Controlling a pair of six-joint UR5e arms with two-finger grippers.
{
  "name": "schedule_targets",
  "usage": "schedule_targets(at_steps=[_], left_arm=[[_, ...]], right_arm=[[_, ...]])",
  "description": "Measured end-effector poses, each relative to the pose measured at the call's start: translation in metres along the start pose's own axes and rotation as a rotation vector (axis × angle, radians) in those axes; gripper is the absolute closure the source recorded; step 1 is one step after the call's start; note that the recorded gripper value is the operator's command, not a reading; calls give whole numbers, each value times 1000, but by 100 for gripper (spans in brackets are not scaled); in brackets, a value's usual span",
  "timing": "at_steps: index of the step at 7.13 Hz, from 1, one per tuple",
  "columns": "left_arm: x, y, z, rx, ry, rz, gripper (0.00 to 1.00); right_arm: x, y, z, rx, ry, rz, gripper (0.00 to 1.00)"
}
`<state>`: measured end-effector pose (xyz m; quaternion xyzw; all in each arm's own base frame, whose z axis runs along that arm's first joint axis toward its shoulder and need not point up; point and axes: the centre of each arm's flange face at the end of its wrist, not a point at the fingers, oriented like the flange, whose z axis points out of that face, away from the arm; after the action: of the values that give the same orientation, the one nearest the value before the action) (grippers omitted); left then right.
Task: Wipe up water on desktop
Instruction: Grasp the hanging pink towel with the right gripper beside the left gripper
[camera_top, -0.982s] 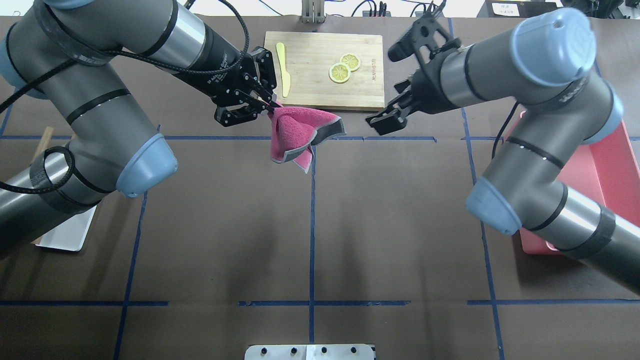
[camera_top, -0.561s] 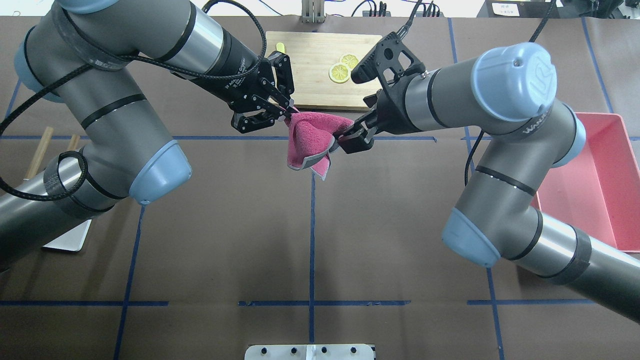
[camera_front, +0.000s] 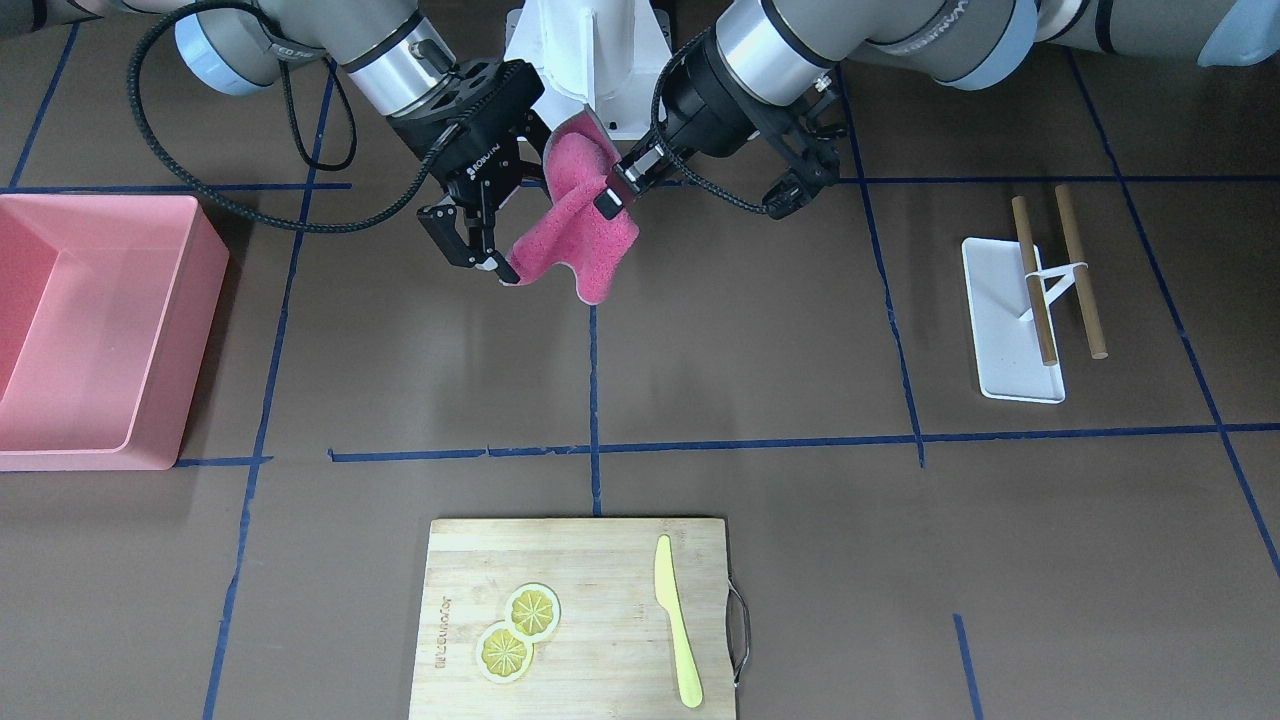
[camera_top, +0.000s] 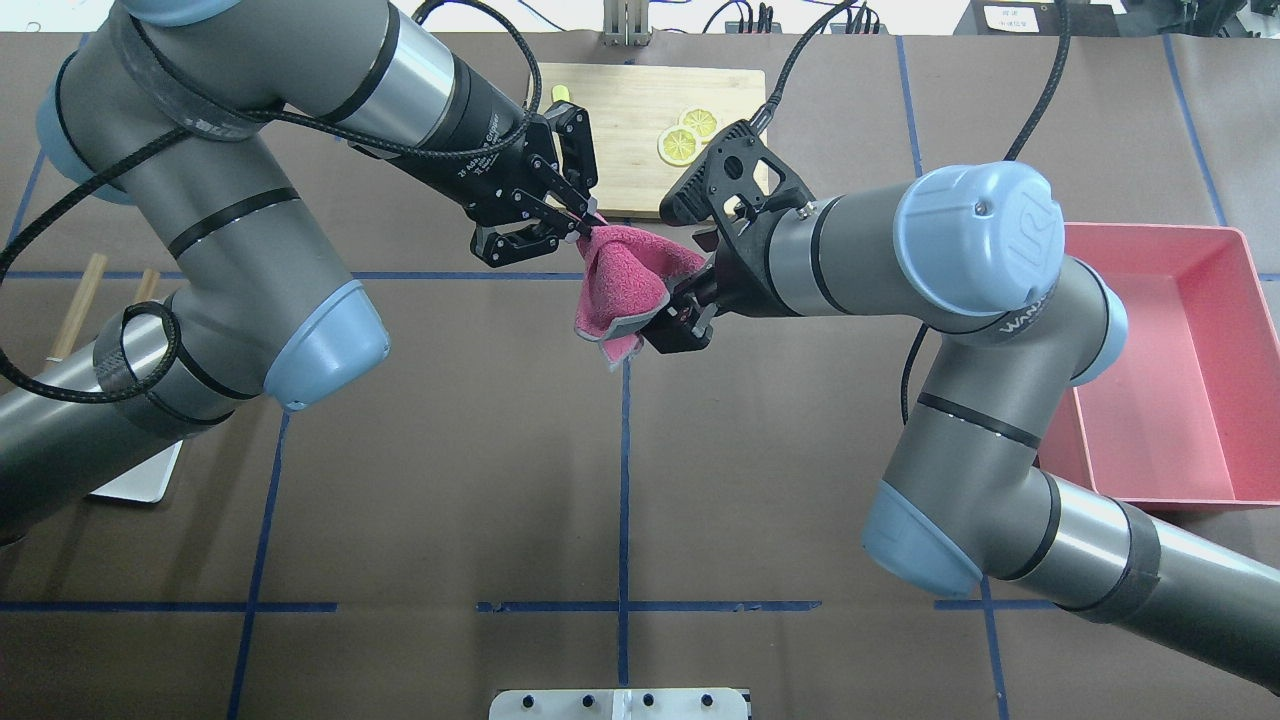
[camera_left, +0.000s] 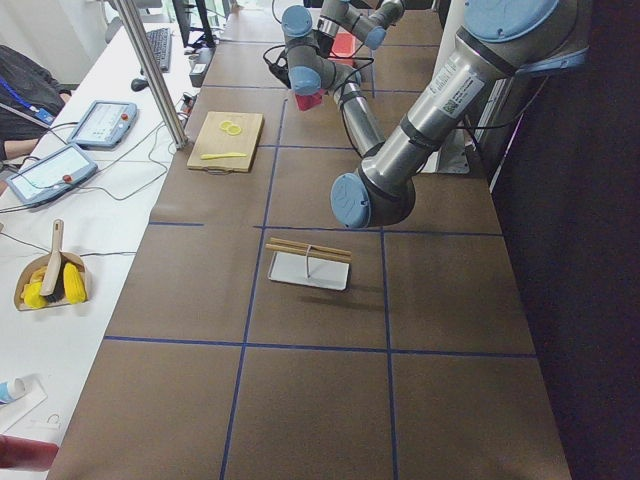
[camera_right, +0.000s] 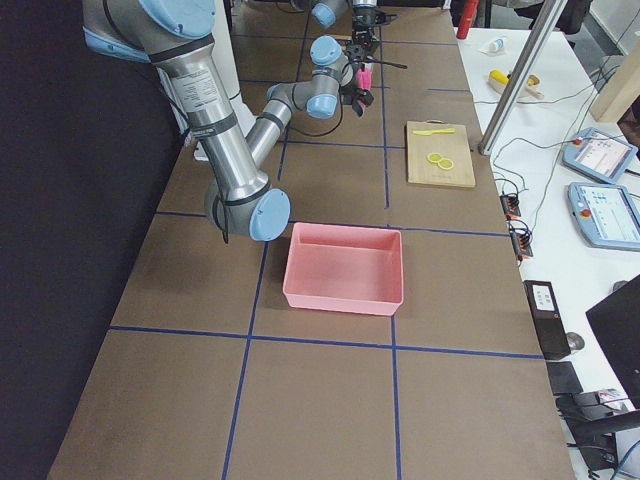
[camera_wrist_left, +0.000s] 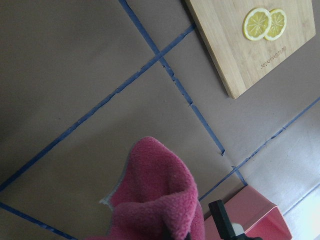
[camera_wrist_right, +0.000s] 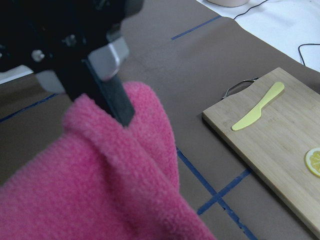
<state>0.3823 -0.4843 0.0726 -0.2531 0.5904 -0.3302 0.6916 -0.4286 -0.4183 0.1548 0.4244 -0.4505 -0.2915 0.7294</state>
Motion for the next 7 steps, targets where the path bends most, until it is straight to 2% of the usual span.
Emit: schedule_targets(at_steps=[1, 2, 3, 4, 5, 7], left_arm=[[0, 1, -1, -4, 5, 6, 97], [0, 2, -2, -10, 13, 14, 97], [0, 4, -3, -15, 18, 21, 97], [0, 5, -4, -18, 21, 24, 96], [0, 5, -4, -19, 22, 26, 95], [-1, 4, -4, -18, 21, 27, 94]], right_arm=[[-5, 1, 3, 1, 5, -5, 1], [-7, 2, 4, 3, 10, -8, 10], [-8, 3, 4, 3, 13, -9, 50], [-8, 4, 5, 1, 13, -10, 86], [-9, 4, 5, 0, 8, -9, 99], [-11, 5, 3, 0, -1, -1, 100]])
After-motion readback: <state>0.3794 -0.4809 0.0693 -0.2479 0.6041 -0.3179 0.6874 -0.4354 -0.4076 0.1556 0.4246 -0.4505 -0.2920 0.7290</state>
